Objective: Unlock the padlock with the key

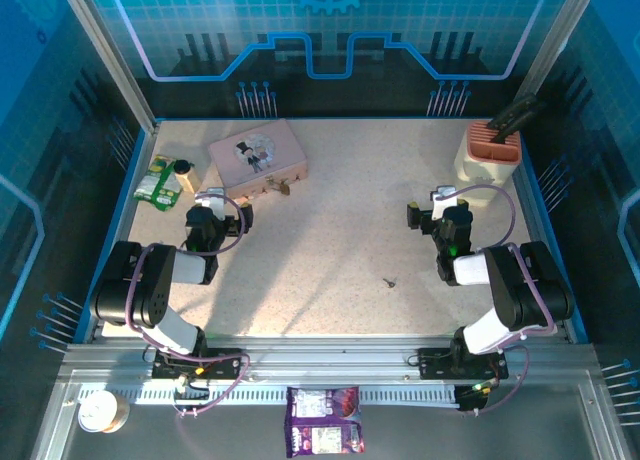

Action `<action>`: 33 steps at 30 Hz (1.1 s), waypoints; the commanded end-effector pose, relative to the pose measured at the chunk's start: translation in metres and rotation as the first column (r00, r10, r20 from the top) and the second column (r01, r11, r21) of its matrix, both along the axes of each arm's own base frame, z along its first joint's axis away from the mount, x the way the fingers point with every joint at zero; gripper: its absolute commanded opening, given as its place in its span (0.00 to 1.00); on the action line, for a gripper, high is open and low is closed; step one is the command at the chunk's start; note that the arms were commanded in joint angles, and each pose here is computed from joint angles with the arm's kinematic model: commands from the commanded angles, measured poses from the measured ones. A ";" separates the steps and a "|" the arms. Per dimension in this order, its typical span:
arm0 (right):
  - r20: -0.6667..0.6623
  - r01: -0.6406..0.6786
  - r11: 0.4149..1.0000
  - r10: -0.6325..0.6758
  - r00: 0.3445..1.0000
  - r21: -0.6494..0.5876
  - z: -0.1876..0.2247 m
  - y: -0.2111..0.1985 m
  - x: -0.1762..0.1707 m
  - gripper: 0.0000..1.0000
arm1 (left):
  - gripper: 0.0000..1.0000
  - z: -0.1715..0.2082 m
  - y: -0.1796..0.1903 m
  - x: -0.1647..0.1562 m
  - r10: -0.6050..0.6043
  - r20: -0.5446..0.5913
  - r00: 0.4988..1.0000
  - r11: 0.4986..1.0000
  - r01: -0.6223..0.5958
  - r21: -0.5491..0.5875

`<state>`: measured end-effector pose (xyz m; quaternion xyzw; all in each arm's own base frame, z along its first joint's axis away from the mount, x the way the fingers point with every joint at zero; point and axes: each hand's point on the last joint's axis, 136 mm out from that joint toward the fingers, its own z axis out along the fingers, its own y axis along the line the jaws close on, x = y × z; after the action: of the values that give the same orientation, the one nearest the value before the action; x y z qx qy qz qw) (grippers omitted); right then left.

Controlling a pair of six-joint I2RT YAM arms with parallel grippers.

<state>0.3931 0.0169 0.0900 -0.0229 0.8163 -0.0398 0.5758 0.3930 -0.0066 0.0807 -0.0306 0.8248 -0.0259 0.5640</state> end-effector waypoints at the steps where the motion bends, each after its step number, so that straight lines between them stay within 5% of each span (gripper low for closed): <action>1: 0.031 0.003 1.000 -0.002 1.000 -0.004 0.011 -0.002 0.005 1.00 | 0.99 0.015 -0.001 0.006 -0.018 0.041 0.999 1.000 0.018 -0.001; 14: 0.040 -0.031 0.999 0.031 0.999 -0.013 0.011 0.004 0.003 1.00 | 0.99 0.016 -0.003 0.005 -0.032 0.050 0.998 0.999 0.032 0.001; 17: 0.103 -0.062 0.997 0.065 0.993 -0.036 0.024 0.012 -0.008 1.00 | 0.99 0.031 -0.018 -0.011 -0.121 0.107 0.987 0.993 0.120 0.016; 23: 0.173 -0.112 0.989 0.127 0.977 -0.097 0.060 0.030 -0.032 1.00 | 0.99 0.074 -0.025 -0.044 -0.117 0.184 0.976 0.993 0.118 0.005; 29: 0.158 -0.255 0.965 0.244 0.957 0.054 0.122 0.062 -0.060 1.00 | 0.99 0.133 -0.021 -0.063 -0.008 0.227 0.974 0.976 0.057 -0.209; 33: 0.156 -0.218 0.949 0.185 0.970 0.227 0.166 0.056 -0.086 1.00 | 0.99 0.141 0.016 -0.083 0.297 0.066 0.953 0.851 -0.233 -0.471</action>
<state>0.3263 0.0699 0.2635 -0.0740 0.7200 0.0661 0.6868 0.3265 -0.0180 0.2392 -0.1131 0.7259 -0.1331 0.6653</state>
